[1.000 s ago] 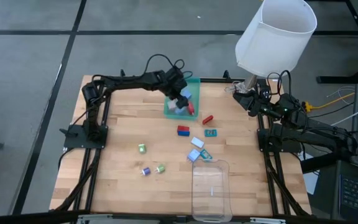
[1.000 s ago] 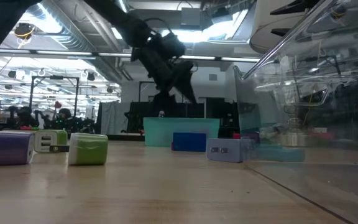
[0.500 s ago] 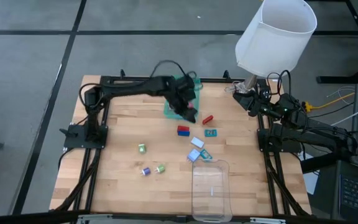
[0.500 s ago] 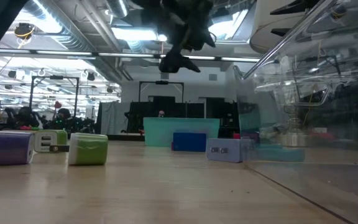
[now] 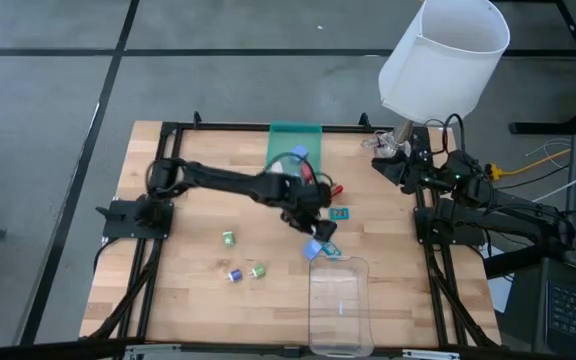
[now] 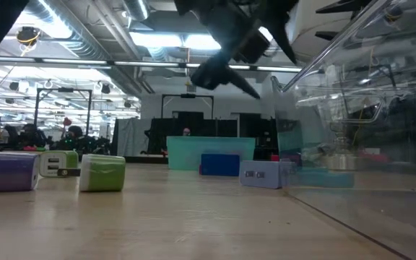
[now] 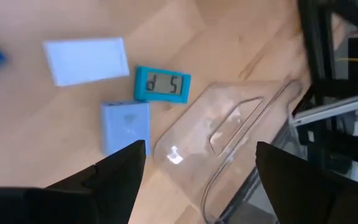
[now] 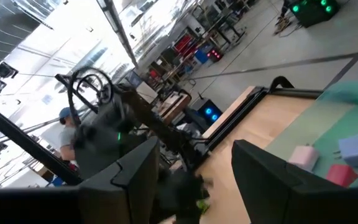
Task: Pick & Place Office items
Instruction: Put the blue charger adapter into the green bin, then put the bottom green charger adapter into the green bin
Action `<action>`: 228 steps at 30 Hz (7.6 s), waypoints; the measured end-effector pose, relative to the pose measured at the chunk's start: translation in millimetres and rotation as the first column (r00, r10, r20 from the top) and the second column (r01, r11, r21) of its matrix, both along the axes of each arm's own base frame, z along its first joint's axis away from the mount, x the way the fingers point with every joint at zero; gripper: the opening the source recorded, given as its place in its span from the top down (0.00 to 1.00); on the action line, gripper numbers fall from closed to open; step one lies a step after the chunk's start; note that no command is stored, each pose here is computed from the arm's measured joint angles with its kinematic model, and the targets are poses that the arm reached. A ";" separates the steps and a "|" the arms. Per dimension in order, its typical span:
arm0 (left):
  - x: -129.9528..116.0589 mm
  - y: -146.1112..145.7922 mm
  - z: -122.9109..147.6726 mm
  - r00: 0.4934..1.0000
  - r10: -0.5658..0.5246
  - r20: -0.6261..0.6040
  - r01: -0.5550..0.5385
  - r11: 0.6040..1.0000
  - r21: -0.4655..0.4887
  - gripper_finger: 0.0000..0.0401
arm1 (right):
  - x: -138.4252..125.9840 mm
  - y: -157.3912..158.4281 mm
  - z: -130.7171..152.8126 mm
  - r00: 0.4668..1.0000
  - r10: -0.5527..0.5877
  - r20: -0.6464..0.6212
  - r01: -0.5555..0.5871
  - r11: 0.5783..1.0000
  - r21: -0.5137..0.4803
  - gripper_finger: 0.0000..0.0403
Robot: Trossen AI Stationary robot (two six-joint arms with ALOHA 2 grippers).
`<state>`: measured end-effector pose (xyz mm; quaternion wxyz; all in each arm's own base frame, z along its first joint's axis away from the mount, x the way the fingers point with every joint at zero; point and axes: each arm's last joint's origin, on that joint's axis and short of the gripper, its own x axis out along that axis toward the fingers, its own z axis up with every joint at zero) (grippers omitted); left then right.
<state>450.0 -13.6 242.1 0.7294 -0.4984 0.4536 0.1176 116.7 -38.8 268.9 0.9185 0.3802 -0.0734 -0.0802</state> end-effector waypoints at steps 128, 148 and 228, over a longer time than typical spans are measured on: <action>-21.1 26.5 -16.8 0.962 -0.178 -0.207 0.217 0.959 0.184 0.48 | 0.7 1.8 -11.6 0.992 0.074 -0.101 -0.065 0.994 0.089 0.50; -56.1 165.6 55.8 0.997 0.070 0.026 -0.072 0.801 0.594 0.48 | 0.7 1.7 -11.2 0.992 0.069 -0.102 -0.063 0.996 0.068 0.50; -81.2 -171.0 -35.5 0.831 -0.234 -0.505 0.458 0.803 0.381 0.16 | 2.4 8.2 -13.2 0.982 0.145 -0.118 -0.135 0.987 0.086 0.50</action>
